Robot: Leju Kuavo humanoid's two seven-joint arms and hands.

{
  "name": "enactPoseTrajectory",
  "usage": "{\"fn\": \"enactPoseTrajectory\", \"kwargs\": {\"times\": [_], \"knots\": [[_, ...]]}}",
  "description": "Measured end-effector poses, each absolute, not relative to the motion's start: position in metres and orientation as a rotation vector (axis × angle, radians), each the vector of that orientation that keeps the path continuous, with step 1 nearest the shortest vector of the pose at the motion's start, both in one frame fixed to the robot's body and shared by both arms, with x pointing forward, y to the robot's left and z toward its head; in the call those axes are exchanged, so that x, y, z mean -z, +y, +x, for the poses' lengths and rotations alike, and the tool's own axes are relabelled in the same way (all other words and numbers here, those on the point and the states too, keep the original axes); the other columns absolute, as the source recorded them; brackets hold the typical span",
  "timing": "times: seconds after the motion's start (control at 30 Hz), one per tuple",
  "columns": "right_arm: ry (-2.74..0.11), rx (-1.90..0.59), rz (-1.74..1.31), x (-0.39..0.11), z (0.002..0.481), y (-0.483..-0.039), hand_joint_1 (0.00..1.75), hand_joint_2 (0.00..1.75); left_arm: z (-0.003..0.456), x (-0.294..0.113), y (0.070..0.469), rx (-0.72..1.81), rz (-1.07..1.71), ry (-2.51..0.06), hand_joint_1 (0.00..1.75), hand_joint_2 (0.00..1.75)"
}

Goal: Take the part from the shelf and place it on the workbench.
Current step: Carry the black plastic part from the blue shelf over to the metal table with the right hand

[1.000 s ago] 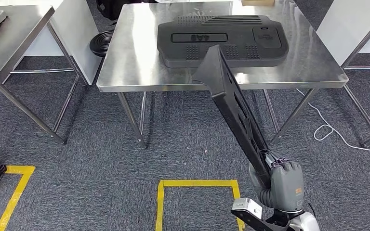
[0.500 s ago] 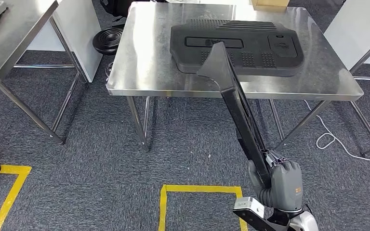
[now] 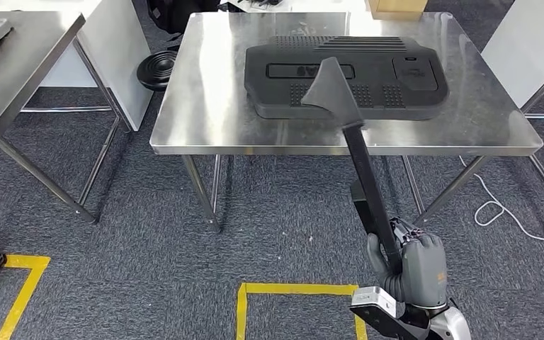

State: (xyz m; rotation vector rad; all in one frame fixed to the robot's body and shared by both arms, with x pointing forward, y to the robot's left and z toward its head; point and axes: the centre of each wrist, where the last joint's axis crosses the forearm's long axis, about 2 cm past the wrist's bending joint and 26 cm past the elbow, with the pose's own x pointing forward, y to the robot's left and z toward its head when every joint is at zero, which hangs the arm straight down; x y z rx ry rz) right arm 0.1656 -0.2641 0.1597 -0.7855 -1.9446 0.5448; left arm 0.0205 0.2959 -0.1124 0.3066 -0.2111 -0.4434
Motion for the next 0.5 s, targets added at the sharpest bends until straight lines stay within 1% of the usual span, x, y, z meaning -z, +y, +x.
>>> {"fn": "enactPoseTrajectory", "kwargs": {"times": [0.5], "knots": [[-1.947,-0.527,-0.755,-0.1592,0.1648,-0.2653,1.75,1.75,0.0210,0.1124,0.2964,0.442,0.309,-0.212,0.00,0.00]]}}
